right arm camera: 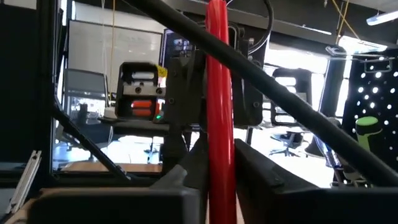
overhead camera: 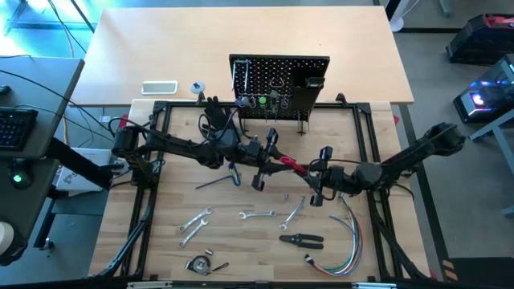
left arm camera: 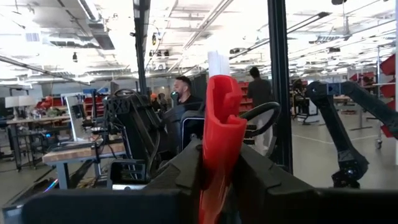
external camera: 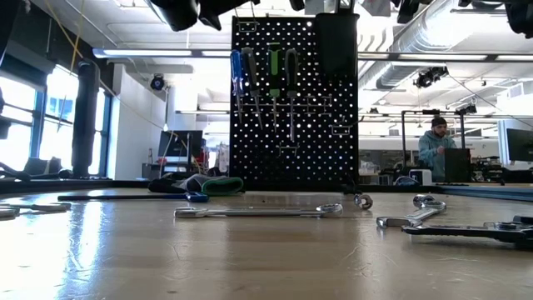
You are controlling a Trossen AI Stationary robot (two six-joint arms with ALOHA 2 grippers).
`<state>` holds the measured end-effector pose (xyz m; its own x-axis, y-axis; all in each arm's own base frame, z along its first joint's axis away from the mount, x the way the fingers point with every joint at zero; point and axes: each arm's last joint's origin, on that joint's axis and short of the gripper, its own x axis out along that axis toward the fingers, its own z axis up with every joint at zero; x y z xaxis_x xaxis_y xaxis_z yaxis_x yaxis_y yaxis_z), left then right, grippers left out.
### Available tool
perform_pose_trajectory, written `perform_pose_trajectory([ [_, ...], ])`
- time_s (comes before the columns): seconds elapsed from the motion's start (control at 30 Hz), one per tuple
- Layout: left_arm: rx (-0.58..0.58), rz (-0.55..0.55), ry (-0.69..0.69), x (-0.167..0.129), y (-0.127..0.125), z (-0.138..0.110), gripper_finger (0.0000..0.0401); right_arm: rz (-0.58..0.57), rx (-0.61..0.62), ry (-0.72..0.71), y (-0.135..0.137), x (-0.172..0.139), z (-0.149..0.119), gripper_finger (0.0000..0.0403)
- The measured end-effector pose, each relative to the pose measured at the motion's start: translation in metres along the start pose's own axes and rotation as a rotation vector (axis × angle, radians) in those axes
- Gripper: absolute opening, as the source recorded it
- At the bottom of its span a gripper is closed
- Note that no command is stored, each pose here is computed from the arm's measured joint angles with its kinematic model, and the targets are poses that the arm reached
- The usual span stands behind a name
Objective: Hang tools onto peg board
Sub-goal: Put the red cutter into the black bin on the pegboard
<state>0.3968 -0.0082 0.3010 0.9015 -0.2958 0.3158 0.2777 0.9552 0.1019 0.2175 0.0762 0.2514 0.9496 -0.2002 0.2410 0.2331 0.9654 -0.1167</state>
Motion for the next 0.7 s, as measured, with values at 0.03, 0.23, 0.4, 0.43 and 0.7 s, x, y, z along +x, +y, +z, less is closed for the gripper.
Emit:
perform_pose_trajectory([
  [0.03,0.000,-0.003,-0.002,0.000,0.001,0.000,0.0051,-0.009,-0.003,0.007,0.000,0.000,0.000,0.0065],
  [0.23,0.049,0.002,-0.008,-0.008,0.005,0.026,0.0050,-0.086,-0.024,0.062,0.000,-0.001,-0.005,0.0116],
  [0.4,0.157,0.058,-0.012,-0.018,0.005,0.059,0.0050,-0.124,-0.044,0.108,0.002,-0.004,-0.008,0.0124],
  [0.43,0.190,0.085,-0.015,-0.021,0.005,0.066,0.0050,-0.128,-0.044,0.116,0.002,-0.004,-0.009,0.0124],
  [0.7,0.353,0.316,-0.011,-0.031,0.010,0.111,0.0050,-0.125,-0.025,0.169,0.003,-0.005,-0.015,0.0126],
])
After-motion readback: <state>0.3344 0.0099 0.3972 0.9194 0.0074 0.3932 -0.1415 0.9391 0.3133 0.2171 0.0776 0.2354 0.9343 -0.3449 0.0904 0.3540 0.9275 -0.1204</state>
